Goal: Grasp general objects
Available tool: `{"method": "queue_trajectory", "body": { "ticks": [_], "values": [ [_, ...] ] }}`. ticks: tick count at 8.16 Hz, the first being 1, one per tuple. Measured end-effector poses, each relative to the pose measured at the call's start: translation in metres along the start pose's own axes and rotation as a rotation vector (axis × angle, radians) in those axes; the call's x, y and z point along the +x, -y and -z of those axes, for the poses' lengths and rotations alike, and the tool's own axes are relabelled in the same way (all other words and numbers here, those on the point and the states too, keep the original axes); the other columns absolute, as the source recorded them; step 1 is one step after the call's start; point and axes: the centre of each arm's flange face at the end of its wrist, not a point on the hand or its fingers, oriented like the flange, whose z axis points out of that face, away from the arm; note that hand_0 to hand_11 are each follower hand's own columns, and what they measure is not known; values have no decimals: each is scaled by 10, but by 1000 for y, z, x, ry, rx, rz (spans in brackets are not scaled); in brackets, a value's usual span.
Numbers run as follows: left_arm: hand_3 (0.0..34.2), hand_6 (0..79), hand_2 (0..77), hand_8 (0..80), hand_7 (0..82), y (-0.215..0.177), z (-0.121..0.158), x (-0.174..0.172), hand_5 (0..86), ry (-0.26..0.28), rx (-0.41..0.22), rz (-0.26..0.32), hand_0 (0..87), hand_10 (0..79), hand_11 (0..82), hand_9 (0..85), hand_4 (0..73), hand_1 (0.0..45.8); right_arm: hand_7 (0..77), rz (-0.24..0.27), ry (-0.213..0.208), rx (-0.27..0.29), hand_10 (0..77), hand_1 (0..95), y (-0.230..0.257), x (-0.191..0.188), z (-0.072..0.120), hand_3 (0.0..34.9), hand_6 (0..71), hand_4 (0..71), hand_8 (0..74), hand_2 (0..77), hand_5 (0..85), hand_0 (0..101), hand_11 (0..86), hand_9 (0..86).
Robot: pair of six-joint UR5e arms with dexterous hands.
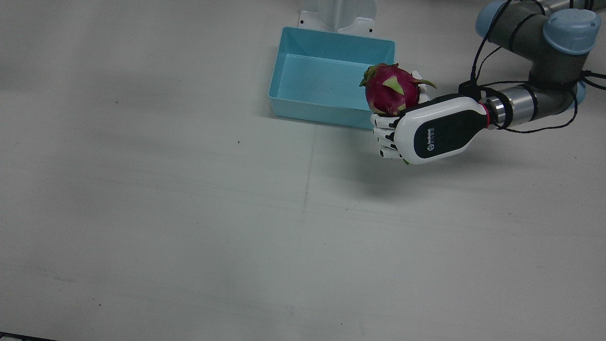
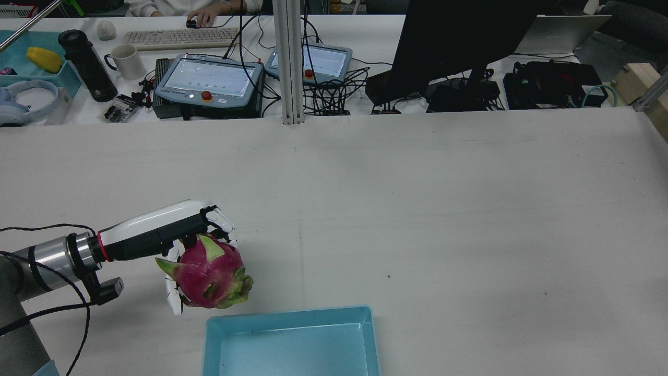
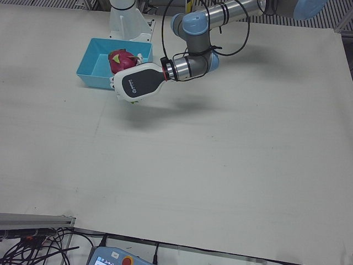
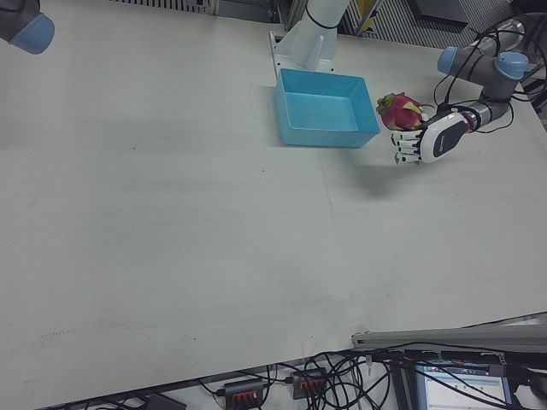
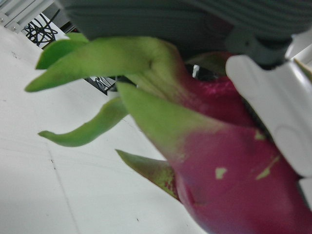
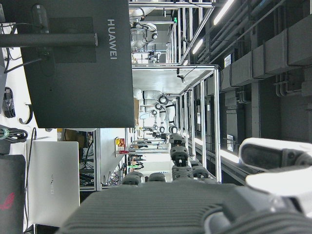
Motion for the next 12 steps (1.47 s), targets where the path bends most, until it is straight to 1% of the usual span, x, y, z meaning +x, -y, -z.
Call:
{"method": "queue_trajectory", "body": {
  "ticks": [1,2,3,4,5,6,8,9,10,11,12],
  "values": [
    [0,698,125,693,676,-2,2,0,322,-8,-8,0,623,355,780,649,551,0,0,0,0,0,0,65,0,0,0,0,0,0,0,747,0,0,5,5],
    [0,698,125,693,682,-10,10,-10,322,-13,-27,9,628,355,774,649,551,0,0,0,0,0,0,65,0,0,0,0,0,0,0,747,0,0,5,5],
    [0,698,125,693,682,-28,12,-29,322,-15,-47,22,629,355,774,649,551,0,0,0,0,0,0,65,0,0,0,0,0,0,0,747,0,0,5,5],
    [0,698,125,698,682,-56,10,-54,322,-14,-72,42,631,355,774,649,551,0,0,0,0,0,0,65,0,0,0,0,0,0,0,747,0,0,5,5],
    [0,698,125,698,682,-77,6,-67,322,-15,-91,52,649,355,774,649,551,0,0,0,0,0,0,65,0,0,0,0,0,0,0,747,0,0,5,5],
    [0,698,125,698,682,-88,5,-73,322,-16,-99,54,649,355,774,649,551,0,0,0,0,0,0,65,0,0,0,0,0,0,0,747,0,0,5,5],
    [0,693,125,693,682,-91,8,-81,316,-36,-101,46,666,349,785,654,551,0,0,0,0,0,0,65,0,0,0,0,0,0,0,747,0,0,5,5],
    [0,693,125,693,682,-89,14,-85,316,-50,-107,48,645,349,785,654,551,0,0,0,0,0,0,65,0,0,0,0,0,0,0,747,0,0,5,5],
    [0,649,120,545,676,-88,19,-88,333,-62,-112,52,538,338,785,704,518,0,0,-1,0,0,0,65,0,0,0,0,0,0,0,747,0,0,5,5],
    [0,578,76,447,644,-87,22,-89,365,-69,-116,54,512,338,731,654,425,0,0,0,0,0,0,65,0,0,0,0,0,0,0,747,0,0,5,5],
    [0,464,60,311,529,-87,24,-90,431,-73,-118,56,484,338,709,545,311,0,0,-1,0,0,0,65,0,0,0,0,0,0,0,747,0,0,5,5]
  ]
}}
